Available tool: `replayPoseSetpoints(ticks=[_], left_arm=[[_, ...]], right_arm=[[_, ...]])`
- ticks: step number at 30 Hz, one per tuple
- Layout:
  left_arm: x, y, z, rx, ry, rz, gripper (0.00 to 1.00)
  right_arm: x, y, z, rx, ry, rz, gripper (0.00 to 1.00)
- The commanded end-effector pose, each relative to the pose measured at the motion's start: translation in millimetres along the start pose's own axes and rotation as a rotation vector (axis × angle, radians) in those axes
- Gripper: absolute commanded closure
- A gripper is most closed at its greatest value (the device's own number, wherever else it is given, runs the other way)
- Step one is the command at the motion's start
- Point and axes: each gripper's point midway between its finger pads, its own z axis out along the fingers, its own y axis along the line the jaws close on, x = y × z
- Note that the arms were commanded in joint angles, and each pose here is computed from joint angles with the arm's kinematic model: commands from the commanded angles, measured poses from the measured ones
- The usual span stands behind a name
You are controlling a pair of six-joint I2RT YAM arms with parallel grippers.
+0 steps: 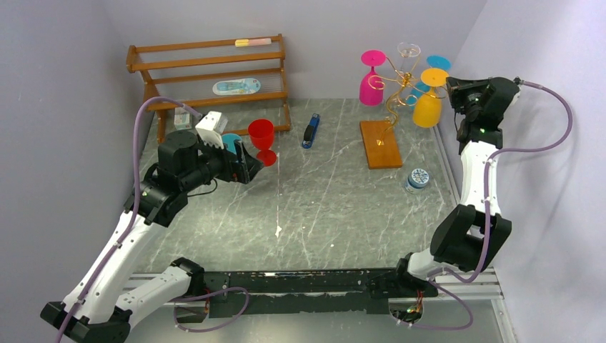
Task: Take the wine glass off the wine glass rack
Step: Pick up the wine glass from the wine rack.
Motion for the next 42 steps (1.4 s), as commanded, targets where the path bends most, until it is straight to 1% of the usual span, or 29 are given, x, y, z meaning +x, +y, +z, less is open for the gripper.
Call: replayPoseSetpoints(ticks=[1, 7, 14, 29, 42], left_arm=[[-0.7, -4.1, 1.9, 0.026, -0.004, -0.008, 0.03], [-0.8, -3.7, 2.5, 0.023, -0.002, -0.005, 0.03], [-1.4, -3.6, 2.3, 0.022, -0.002, -0.003, 0.03], [-4.6, -5.4, -0.6, 0.024, 0.0, 0.004, 0.03], [-5.8, -6.1, -0.9, 0.025, -0.006, -0.005, 0.03]], right_arm=[[6.0, 11.4, 5.1, -0.033, 0.008, -0.024, 1.0], [10.2, 9.3, 8.3, -0.022, 0.012, -0.03, 1.0], [3.0, 14.1, 8.5, -0.02, -0.015, -0.062, 1.0], [-17.1, 9.3, 6.4, 0.023, -0.123, -0.07, 1.0], [-37.9, 22.4, -4.0, 0.038, -0.204, -0.145, 1.0]])
